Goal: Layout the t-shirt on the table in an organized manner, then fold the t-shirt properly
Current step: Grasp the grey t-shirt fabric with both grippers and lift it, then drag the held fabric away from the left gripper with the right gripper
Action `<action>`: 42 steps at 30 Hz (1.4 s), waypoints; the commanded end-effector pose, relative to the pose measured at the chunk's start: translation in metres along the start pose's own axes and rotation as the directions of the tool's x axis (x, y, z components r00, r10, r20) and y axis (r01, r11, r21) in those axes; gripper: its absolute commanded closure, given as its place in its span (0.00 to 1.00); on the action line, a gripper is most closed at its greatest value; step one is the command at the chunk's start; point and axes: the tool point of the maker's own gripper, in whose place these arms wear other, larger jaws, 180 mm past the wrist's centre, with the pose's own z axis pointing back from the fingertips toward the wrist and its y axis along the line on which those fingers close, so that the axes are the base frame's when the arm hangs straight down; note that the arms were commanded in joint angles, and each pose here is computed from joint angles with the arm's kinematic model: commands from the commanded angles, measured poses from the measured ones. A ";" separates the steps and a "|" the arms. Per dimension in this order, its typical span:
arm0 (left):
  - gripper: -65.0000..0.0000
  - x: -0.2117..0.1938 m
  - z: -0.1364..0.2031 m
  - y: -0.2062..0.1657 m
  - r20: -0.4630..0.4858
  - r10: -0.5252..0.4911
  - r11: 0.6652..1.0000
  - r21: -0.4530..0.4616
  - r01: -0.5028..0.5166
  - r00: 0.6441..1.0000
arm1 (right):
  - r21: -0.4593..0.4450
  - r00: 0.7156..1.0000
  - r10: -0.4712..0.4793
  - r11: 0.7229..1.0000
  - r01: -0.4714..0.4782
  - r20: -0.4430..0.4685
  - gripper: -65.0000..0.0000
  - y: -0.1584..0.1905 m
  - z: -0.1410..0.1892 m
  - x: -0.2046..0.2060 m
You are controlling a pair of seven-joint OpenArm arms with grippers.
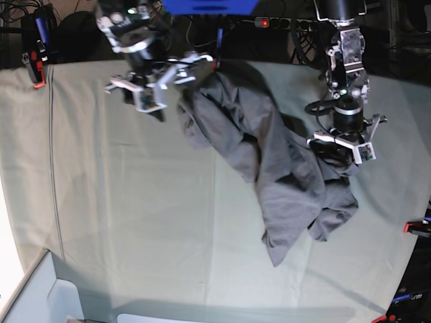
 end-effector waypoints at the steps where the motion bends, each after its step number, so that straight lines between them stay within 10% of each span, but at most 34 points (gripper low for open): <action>1: 1.00 0.009 0.001 0.006 0.037 -0.004 1.000 0.015 0.004 0.999 | 0.025 0.999 0.002 1.000 -0.002 0.032 0.44 0.009 -0.003 0.008; 15: 1.00 -0.036 0.028 0.021 -0.066 -0.034 0.999 0.028 0.036 0.997 | 0.226 0.992 0.112 0.966 -0.123 0.061 0.44 0.075 -0.054 0.014; 39: 1.00 -0.049 0.037 0.025 -0.094 -0.045 0.998 0.030 0.048 0.995 | 0.140 0.978 0.206 0.970 -0.199 -0.034 0.45 0.023 -0.110 -0.008; 42: 1.00 -0.049 0.037 0.025 -0.092 -0.045 0.998 0.030 0.048 0.995 | 0.140 0.978 0.207 0.970 -0.201 -0.032 0.61 0.022 -0.110 -0.008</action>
